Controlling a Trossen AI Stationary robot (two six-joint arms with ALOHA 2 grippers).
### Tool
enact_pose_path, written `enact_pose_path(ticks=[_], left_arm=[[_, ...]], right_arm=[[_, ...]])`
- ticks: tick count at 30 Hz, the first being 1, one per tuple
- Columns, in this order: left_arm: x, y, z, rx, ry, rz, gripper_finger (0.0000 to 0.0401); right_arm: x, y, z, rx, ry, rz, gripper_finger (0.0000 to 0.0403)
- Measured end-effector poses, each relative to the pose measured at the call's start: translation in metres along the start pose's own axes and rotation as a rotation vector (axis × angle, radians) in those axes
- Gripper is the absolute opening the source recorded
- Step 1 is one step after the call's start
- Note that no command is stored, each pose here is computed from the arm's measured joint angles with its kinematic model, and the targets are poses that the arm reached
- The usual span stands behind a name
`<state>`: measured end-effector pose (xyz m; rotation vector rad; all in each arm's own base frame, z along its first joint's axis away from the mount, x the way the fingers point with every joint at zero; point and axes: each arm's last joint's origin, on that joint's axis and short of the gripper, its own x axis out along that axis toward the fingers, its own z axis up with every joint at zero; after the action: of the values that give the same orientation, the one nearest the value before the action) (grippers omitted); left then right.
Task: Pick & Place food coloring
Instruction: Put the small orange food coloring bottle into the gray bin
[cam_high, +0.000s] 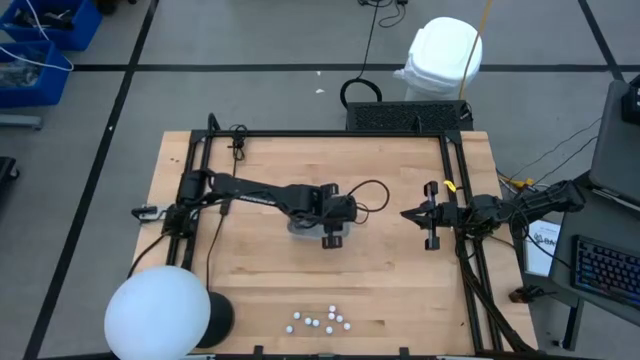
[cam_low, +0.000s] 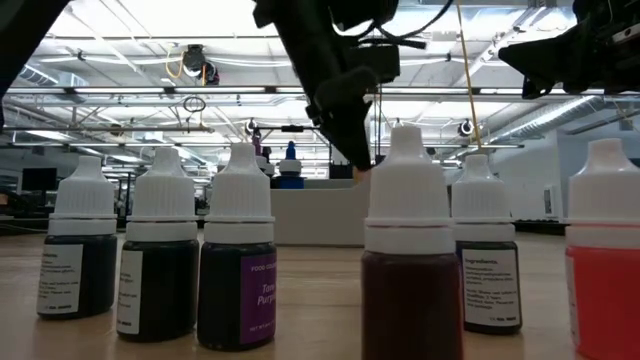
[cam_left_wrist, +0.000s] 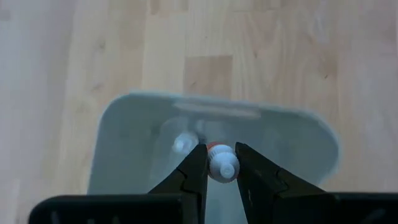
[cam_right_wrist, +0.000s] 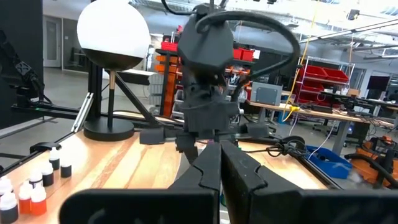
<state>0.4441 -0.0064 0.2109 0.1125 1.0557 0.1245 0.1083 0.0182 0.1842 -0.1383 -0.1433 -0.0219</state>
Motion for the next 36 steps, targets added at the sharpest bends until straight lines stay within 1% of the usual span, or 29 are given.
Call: enact_pose_path(ticks=[2, 6, 11, 18, 20, 29, 32, 36], left_arm=[[0.007, -0.001, 0.000, -0.015, 0.001, -0.011, 0.0070], [0.023, -0.003, -0.004, -0.006, 0.030, -0.011, 0.0070], [0.035, 0.000, -0.009, -0.015, 0.063, -0.009, 0.0071], [0.042, 0.003, -0.012, -0.021, 0.090, -0.005, 0.0071], [0.046, 0.003, -0.013, -0.024, 0.090, -0.020, 0.0071], [0.046, 0.004, -0.014, -0.026, 0.098, -0.026, 0.0074], [0.046, 0.004, -0.014, -0.026, 0.095, -0.026, 0.0090], [0.045, 0.004, -0.013, -0.018, 0.093, -0.026, 0.0130]], right_arm=[[0.000, 0.000, 0.001, 0.001, -0.006, -0.001, 0.0000], [0.000, 0.000, 0.001, -0.002, -0.007, -0.001, 0.0000], [0.000, 0.000, 0.000, -0.003, -0.006, -0.001, 0.0000], [0.000, 0.000, 0.001, -0.003, -0.006, -0.001, 0.0000], [0.000, 0.000, 0.000, -0.003, -0.005, 0.000, 0.0000], [0.000, 0.000, 0.000, -0.003, -0.003, 0.000, 0.0000], [0.000, 0.000, 0.000, -0.003, -0.004, 0.000, 0.0000], [0.000, 0.000, 0.000, -0.003, -0.004, 0.000, 0.0000]])
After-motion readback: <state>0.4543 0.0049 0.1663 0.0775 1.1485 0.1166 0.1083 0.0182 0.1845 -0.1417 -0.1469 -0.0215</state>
